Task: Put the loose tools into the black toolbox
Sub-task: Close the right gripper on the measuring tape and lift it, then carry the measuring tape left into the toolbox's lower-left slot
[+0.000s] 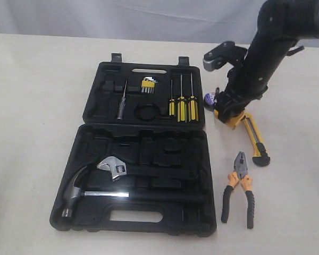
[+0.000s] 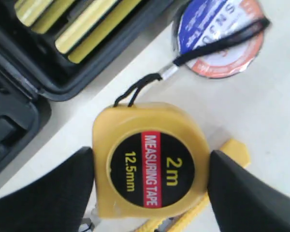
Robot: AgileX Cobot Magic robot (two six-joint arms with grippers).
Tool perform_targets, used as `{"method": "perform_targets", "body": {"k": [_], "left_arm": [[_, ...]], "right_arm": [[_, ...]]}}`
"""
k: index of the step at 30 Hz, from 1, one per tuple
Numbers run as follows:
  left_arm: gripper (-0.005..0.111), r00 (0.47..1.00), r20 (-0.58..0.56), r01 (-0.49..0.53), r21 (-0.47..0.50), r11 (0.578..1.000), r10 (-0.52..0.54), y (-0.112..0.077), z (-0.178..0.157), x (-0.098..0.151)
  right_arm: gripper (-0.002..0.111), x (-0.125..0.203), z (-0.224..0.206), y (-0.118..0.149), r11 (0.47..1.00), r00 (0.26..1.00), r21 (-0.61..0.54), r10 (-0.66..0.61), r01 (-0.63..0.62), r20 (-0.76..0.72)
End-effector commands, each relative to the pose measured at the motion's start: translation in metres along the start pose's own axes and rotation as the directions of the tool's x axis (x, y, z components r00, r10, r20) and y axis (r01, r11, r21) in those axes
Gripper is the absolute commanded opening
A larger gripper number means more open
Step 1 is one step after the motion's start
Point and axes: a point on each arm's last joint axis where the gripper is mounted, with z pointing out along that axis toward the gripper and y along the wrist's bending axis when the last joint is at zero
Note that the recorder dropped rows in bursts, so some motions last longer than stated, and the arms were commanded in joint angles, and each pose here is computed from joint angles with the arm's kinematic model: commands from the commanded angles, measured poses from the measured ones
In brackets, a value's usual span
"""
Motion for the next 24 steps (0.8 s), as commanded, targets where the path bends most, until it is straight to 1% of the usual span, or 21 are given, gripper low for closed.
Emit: {"method": "perform_targets", "body": {"k": [1,2,5,7,10,11,12,14,15,17,18,20,24], "left_arm": [[0.0,1.0,-0.001,0.004,0.006,1.0,-0.004,-0.001,0.0,-0.001],[0.0,1.0,-0.001,0.004,0.006,1.0,-0.004,-0.001,0.0,-0.001],[0.0,1.0,-0.001,0.004,0.006,1.0,-0.004,-0.001,0.0,-0.001],[0.0,1.0,-0.001,0.0,0.005,1.0,0.0,-0.001,0.0,-0.001],[0.0,1.0,-0.001,0.0,0.005,1.0,0.0,-0.001,0.0,-0.001],[0.0,1.0,-0.001,0.0,0.005,1.0,0.0,-0.001,0.0,-0.001],[0.0,1.0,-0.001,0.0,0.005,1.0,0.0,-0.001,0.0,-0.001],[0.0,1.0,-0.001,0.0,0.005,1.0,0.0,-0.001,0.0,-0.001],[0.0,1.0,-0.001,0.0,0.005,1.0,0.0,-0.001,0.0,-0.001],[0.0,1.0,-0.001,0.0,0.005,1.0,0.0,-0.001,0.0,-0.001],[0.0,1.0,-0.001,0.0,0.005,1.0,0.0,-0.001,0.0,-0.001],[0.0,1.0,-0.001,0.0,0.005,1.0,0.0,-0.001,0.0,-0.001],[0.0,1.0,-0.001,0.0,0.005,1.0,0.0,-0.001,0.0,-0.001]], "right_arm": [[0.015,-0.017,-0.05,0.016,0.997,0.996,0.021,-0.076,0.075,0.043],[0.015,-0.023,-0.058,0.023,0.994,0.993,0.023,-0.11,0.109,0.053],[0.015,-0.046,-0.08,0.055,0.969,0.965,0.028,-0.247,0.246,0.086],[0.015,-0.064,-0.089,0.085,0.935,0.927,0.046,-0.354,0.351,0.126],[0.015,-0.086,-0.092,0.132,0.866,0.851,0.101,-0.5,0.49,0.164],[0.015,-0.09,-0.091,0.144,0.843,0.826,0.12,-0.537,0.524,0.169],[0.015,-0.097,-0.088,0.161,0.809,0.792,0.145,-0.587,0.569,0.166],[0.015,-0.104,-0.08,0.181,0.758,0.747,0.181,-0.651,0.627,0.137],[0.015,-0.107,-0.074,0.193,0.719,0.714,0.203,-0.691,0.664,0.112],[0.015,-0.113,-0.058,0.208,0.658,0.666,0.232,-0.744,0.716,0.053],[0.015,-0.116,-0.051,0.214,0.637,0.648,0.239,-0.761,0.733,0.04],[0.015,-0.121,-0.038,0.222,0.62,0.63,0.244,-0.775,0.746,0.045],[0.015,-0.131,-0.016,0.235,0.602,0.6,0.27,-0.794,0.751,0.103]]}}
